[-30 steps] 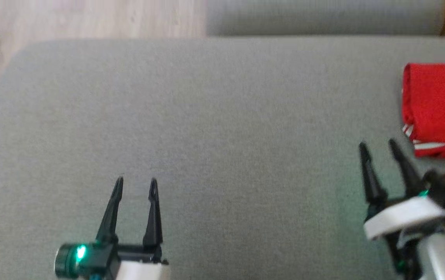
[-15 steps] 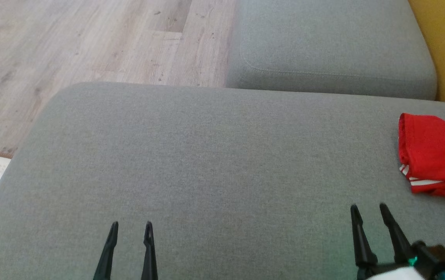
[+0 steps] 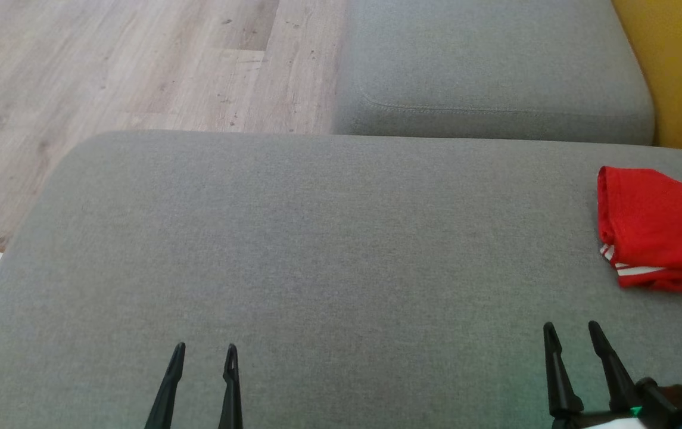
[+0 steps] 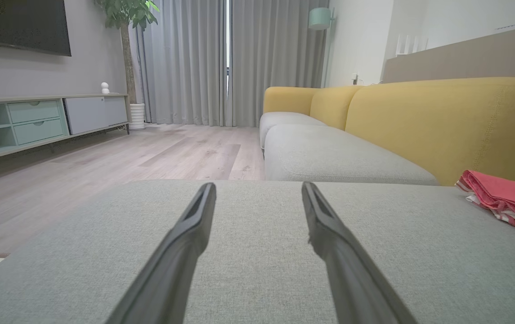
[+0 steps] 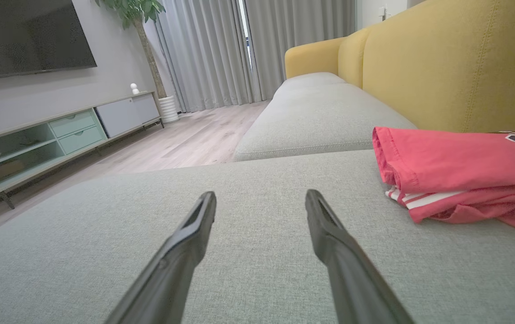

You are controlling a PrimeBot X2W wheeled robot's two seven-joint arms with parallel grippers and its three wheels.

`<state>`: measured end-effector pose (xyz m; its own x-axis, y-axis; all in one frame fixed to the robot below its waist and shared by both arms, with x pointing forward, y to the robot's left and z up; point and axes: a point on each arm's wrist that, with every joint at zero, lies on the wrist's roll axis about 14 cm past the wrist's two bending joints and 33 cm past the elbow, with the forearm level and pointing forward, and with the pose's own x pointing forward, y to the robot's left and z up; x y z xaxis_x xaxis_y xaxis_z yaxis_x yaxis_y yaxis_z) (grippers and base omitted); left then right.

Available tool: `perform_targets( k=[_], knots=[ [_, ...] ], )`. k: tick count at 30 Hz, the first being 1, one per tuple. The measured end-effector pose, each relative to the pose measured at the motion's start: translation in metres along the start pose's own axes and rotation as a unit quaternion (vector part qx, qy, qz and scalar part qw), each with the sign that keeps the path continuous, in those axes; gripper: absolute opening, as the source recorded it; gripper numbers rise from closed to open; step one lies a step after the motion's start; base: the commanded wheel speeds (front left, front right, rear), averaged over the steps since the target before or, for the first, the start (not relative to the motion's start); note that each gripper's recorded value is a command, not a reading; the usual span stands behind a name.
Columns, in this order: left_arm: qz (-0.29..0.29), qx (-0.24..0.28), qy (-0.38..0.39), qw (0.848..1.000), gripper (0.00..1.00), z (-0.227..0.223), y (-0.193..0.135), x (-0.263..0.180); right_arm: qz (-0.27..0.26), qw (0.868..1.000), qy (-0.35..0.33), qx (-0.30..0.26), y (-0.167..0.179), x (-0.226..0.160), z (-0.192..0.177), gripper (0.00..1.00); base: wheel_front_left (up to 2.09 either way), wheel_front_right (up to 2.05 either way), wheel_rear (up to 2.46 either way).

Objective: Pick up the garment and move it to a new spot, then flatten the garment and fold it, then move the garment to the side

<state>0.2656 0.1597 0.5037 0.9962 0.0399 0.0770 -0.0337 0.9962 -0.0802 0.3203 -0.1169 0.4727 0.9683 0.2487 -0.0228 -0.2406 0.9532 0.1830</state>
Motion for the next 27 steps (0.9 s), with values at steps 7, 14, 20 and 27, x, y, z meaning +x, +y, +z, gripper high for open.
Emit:
perform_targets(
  k=[7,14,20,27],
  knots=[
    [-0.012,0.000,0.003,1.000,1.00,-0.002,-0.006,0.004,-0.010,1.000,-0.001,0.003,-0.005,-0.004,0.000,1.00,0.00,0.00,0.00],
    [-0.029,0.005,0.008,1.000,1.00,-0.004,-0.014,0.008,-0.023,1.000,-0.002,0.006,-0.010,-0.009,-0.001,1.00,0.00,0.00,0.00],
    [-0.029,0.008,0.058,0.998,0.00,-0.035,-0.013,-0.002,-0.036,0.998,0.050,0.013,-0.016,-0.023,-0.032,0.00,0.00,0.00,0.00],
    [-0.020,-0.031,0.080,0.996,0.00,-0.044,-0.011,-0.004,-0.051,0.996,0.057,0.049,-0.020,-0.026,-0.038,0.00,0.00,0.00,0.00]
  ],
)
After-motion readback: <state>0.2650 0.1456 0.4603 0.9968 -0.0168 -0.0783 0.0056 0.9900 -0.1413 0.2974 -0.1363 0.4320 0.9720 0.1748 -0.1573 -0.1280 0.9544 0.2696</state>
